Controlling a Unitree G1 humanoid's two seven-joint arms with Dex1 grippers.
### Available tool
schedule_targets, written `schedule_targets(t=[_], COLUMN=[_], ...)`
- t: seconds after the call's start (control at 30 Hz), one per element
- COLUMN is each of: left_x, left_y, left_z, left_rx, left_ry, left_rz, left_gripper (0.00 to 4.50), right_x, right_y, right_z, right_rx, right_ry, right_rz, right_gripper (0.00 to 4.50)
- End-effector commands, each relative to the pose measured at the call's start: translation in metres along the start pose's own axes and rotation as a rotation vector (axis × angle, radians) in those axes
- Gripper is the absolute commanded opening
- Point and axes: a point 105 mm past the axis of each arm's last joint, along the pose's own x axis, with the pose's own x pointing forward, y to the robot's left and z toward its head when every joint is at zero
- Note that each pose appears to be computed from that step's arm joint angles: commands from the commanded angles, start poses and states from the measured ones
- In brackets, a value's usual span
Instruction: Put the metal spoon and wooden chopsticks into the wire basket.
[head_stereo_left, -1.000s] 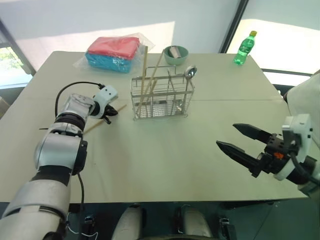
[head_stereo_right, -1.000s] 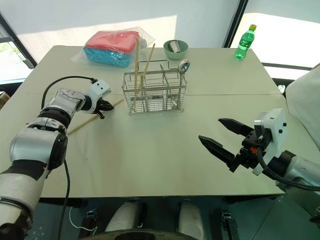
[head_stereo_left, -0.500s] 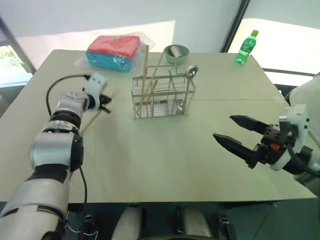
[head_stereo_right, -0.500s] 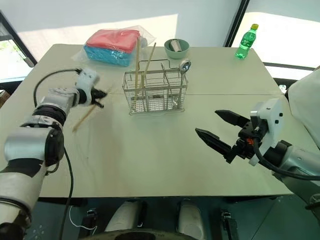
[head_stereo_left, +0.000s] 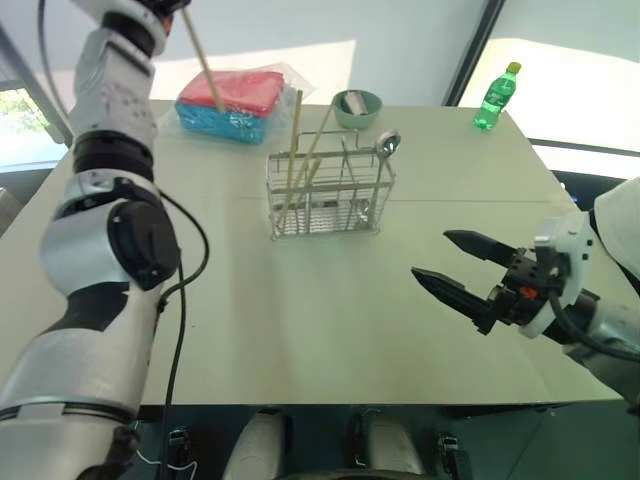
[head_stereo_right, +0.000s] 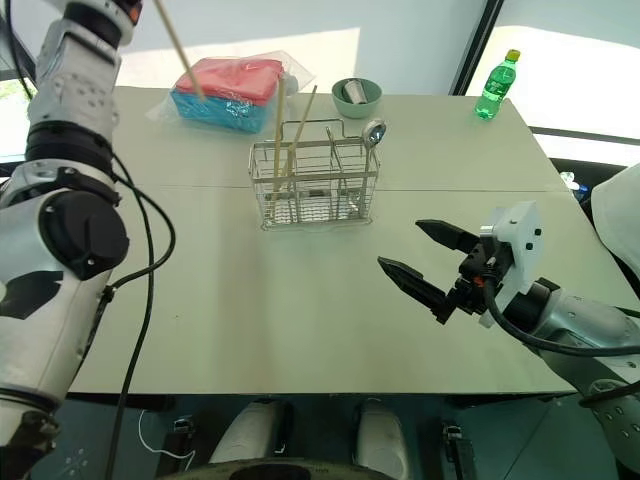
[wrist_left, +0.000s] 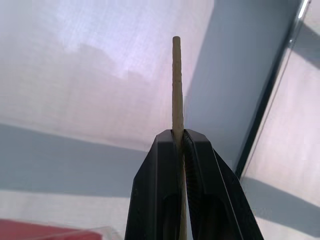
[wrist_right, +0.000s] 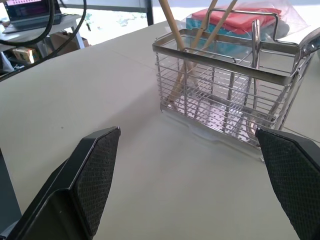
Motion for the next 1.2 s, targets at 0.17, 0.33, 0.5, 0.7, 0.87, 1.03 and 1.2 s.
schedule_targets(t=[0.17,0.33,0.5,0.7,0.87,1.03,1.2], left_x=[0.006,-0.01,-0.023,-0.042,-0.052,-0.058,-0.064], left_y=[-0.052,-0.059,-0.064,-0.068,-0.065,-0.062,-0.044], left_z=[-0.034,-0.076,-0.097,-0.119,-0.121,-0.107,-0.075], left_rx=[-0.003,0.073,0.087,0.078,0.035,0.078,0.163], left_ry=[0.039,0.143,0.19,0.219,0.228,0.223,0.278], left_rz=[-0.161,-0.224,-0.251,-0.268,-0.238,-0.237,-0.26], left_gripper=[0.05,0.05,0.05,1.15,3.57,4.48,4.48], right_x=[-0.003,-0.009,-0.008,-0.006,-0.003,0.003,0.013], right_y=[0.001,-0.001,-0.002,-0.004,-0.008,-0.012,-0.018], right_z=[0.004,0.003,0.003,0.004,0.004,0.005,0.008], right_rx=[-0.026,-0.023,-0.022,-0.016,-0.015,-0.024,-0.06], right_ry=[-0.044,-0.053,-0.06,-0.072,-0.07,-0.073,-0.061], right_rz=[-0.026,-0.072,-0.091,-0.099,-0.09,-0.064,-0.013], right_gripper=[4.5,4.5,4.5,4.5,4.5,4.5,4.5])
